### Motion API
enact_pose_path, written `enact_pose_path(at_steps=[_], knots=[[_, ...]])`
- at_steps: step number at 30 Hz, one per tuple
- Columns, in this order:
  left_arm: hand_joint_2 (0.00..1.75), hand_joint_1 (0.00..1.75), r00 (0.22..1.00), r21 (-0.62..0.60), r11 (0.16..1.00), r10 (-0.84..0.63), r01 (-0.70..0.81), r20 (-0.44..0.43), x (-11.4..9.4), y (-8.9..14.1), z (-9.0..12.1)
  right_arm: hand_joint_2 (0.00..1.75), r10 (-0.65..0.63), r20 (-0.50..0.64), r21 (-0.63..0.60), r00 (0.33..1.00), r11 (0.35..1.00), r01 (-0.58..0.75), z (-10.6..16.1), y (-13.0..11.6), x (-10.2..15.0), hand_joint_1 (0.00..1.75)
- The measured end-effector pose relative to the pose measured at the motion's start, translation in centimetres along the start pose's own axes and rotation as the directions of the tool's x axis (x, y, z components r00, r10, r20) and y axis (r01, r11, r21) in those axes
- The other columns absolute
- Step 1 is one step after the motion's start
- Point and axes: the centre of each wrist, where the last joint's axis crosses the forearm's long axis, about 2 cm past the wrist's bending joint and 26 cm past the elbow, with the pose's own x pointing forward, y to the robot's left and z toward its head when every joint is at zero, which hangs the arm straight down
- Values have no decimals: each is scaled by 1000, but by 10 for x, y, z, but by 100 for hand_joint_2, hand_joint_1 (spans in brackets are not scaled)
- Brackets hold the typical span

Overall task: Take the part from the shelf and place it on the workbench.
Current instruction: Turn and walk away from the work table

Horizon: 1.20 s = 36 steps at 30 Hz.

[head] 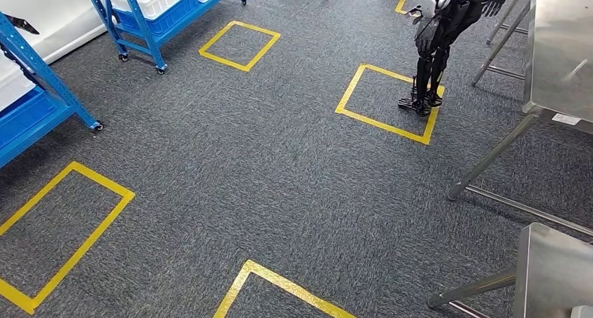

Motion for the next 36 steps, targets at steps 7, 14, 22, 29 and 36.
enact_pose_path(at_steps=[7,14,22,29,36], knots=[[0,0,994,-3,1000,10,-10,-107,0,-1,0,175,4,-10,-2,1000,1000,-4,0,-1,0,0],[0,0,998,-28,1000,0,-2,-67,1,-1,0,175,3,-13,-2,1000,1000,-3,0,-1,0,0],[0,0,998,-27,999,16,-18,-53,0,-1,0,175,10,-13,-6,1000,1000,-10,0,-2,0,0],[0,0,998,-29,999,20,-22,-55,-3,-3,2,175,16,-20,-22,1000,1000,-17,-1,-10,-4,0],[0,0,998,-29,999,27,-29,-50,-3,-5,2,175,17,-20,-25,1000,1000,-17,-1,-12,-7,0]])
